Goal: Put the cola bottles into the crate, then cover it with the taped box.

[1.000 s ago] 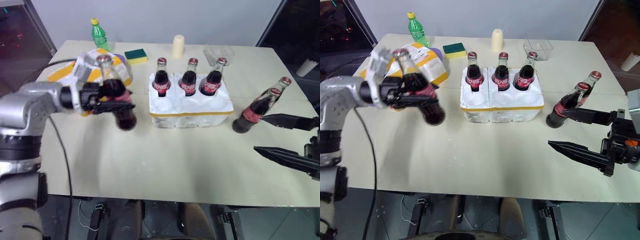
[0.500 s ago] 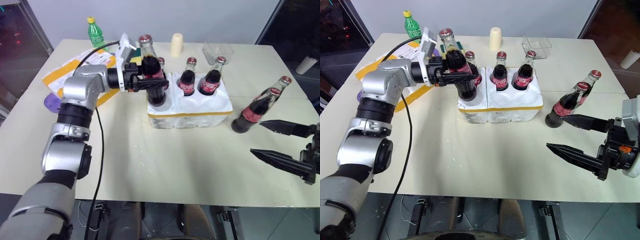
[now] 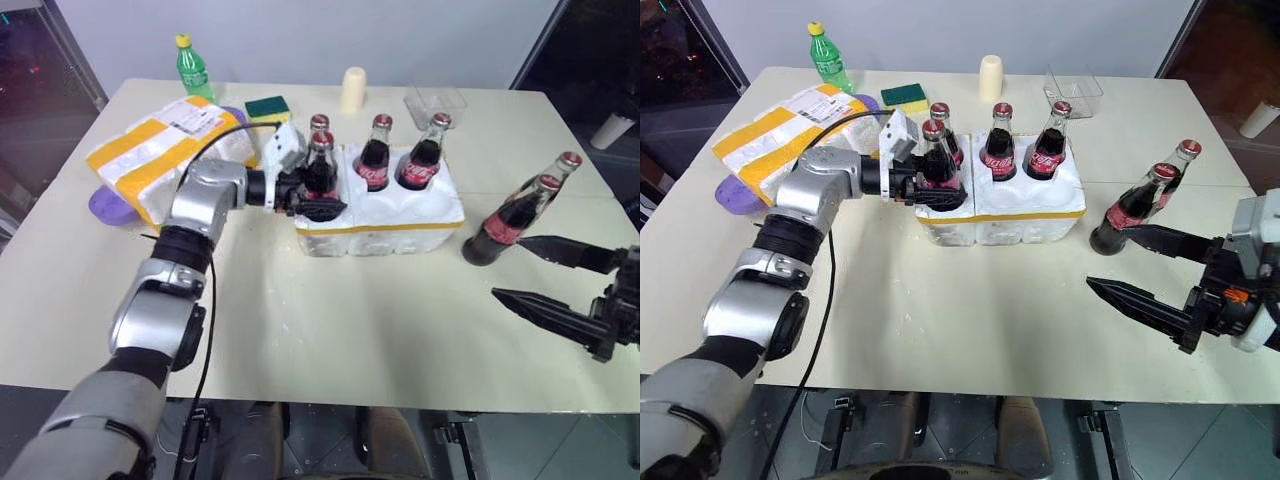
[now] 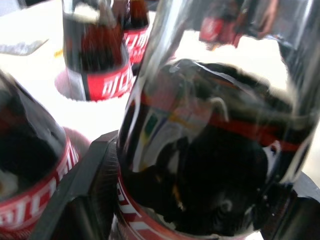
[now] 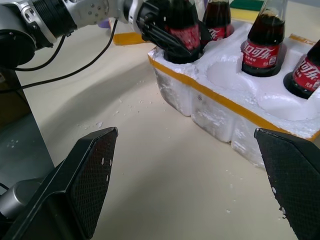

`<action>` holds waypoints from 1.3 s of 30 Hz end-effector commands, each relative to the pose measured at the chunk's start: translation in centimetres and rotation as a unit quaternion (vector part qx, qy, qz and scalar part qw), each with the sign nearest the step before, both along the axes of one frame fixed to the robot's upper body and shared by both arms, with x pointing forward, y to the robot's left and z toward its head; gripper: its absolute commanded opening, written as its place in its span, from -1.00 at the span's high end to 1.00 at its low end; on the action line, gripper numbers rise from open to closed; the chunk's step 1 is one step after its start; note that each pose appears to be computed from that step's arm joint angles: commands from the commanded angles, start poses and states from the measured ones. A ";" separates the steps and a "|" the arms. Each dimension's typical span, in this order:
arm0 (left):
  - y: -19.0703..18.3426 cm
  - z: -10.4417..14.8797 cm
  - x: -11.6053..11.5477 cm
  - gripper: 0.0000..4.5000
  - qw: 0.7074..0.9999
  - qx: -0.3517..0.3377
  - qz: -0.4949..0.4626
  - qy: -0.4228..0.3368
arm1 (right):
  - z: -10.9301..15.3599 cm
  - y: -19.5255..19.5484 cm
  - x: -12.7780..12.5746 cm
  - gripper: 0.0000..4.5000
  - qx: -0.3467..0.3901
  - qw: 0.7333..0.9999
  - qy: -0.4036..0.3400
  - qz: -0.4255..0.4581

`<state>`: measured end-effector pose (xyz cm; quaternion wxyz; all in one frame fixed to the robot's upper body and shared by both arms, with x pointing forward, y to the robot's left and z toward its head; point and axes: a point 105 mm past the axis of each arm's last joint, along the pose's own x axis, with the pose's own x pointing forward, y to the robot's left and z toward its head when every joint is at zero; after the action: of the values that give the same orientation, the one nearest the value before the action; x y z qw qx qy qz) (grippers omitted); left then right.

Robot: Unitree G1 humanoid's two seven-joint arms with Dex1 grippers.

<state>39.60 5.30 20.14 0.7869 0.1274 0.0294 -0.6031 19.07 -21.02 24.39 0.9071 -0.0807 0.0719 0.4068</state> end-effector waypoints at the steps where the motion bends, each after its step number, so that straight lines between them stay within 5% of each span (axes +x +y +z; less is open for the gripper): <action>1: 0.3 1.1 -0.2 -0.97 1.000 -0.005 -0.002 -0.023 | 0.2 -0.2 1.0 -1.00 -0.026 0.999 -0.028 -0.030; 7: 2.8 4.3 -2.5 -0.97 0.999 -0.033 -0.010 -0.031 | -2.2 -1.9 2.4 -1.00 -0.037 0.992 -0.022 -0.123; 14: 6.3 8.8 -11.7 -0.97 0.991 -0.080 -0.100 0.034 | -3.9 -5.0 3.7 -1.00 0.029 0.965 -0.026 -0.259; 18: 6.4 8.0 -15.3 -0.97 0.991 -0.059 -0.110 0.052 | -4.9 -6.1 5.4 -1.00 0.055 0.949 -0.031 -0.309; 39: 4.6 5.8 -15.7 -0.97 0.995 -0.064 -0.070 0.039 | -8.5 -6.2 14.1 -1.00 0.082 0.948 -0.021 -0.307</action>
<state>24.29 10.10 25.50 0.7506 0.0370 0.0300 -0.6591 32.85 -27.12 15.04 0.9919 0.0200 0.0614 0.1094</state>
